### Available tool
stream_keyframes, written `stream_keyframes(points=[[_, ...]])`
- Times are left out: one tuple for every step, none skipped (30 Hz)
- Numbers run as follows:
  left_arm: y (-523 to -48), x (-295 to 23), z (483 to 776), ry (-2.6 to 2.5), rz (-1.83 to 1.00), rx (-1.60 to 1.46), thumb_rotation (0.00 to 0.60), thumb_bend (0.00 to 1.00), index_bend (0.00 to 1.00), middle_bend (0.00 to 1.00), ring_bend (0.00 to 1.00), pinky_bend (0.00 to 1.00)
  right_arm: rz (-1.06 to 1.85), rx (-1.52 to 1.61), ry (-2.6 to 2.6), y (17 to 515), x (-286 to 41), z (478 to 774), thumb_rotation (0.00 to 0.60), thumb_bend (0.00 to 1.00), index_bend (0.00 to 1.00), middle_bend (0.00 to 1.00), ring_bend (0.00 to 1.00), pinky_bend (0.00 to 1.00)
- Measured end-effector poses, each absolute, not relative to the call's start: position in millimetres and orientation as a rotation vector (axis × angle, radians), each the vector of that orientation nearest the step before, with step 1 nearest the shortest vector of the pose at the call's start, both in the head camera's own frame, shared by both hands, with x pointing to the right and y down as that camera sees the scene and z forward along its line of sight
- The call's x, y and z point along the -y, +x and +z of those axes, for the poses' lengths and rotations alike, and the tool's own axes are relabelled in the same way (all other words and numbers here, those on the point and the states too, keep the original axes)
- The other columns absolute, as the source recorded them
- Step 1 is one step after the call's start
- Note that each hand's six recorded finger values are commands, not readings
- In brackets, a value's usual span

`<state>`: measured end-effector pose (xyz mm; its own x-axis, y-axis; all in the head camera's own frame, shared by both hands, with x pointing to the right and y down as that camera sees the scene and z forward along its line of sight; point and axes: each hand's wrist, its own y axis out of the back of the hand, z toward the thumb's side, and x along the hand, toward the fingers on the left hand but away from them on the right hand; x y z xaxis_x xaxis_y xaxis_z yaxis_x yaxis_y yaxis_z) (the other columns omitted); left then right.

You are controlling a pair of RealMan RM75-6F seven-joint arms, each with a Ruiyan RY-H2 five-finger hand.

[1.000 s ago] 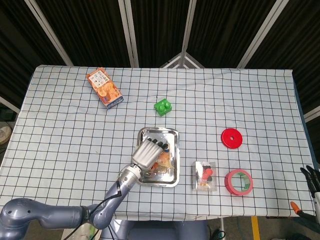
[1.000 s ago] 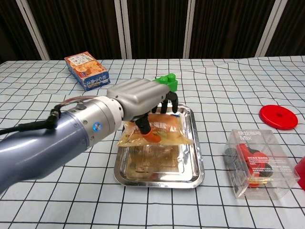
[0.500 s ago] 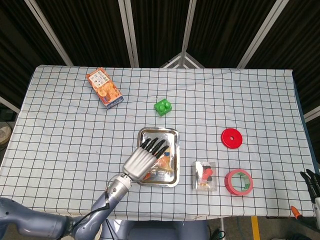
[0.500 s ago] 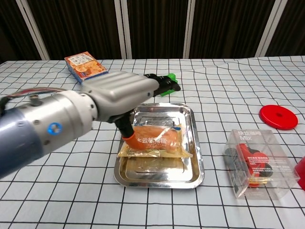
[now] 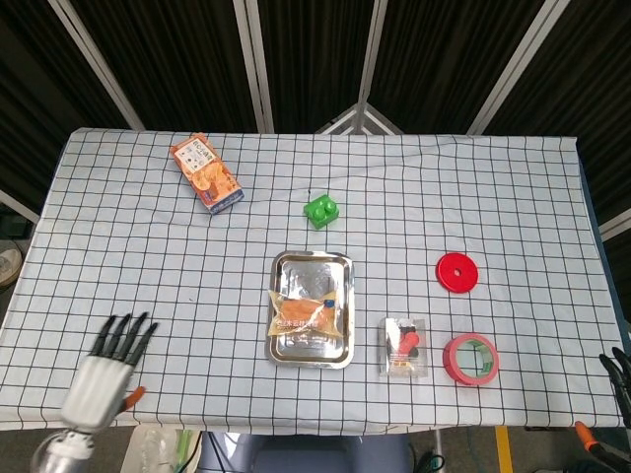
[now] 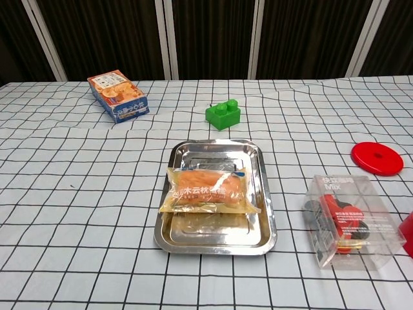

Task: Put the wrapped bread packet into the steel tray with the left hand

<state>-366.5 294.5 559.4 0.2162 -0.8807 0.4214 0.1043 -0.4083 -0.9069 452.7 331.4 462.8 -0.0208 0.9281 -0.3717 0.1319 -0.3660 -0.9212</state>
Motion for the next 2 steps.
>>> stream_keyframes(points=[[-378, -298, 553, -1.561, -1.356, -0.783, 0.600, 0.04, 0.00, 0.00, 0.00, 0.02, 1.459, 1.126, -1.566, 451, -334, 463, 0.600, 0.30, 0.00, 0.00, 0.00, 0.00], [-388, -302, 545, -1.560, -1.344, -0.818, 0.600, 0.04, 0.00, 0.00, 0.00, 0.02, 1.460, 1.113, -1.568, 448, -338, 463, 0.600, 0.30, 0.00, 0.00, 0.00, 0.00]])
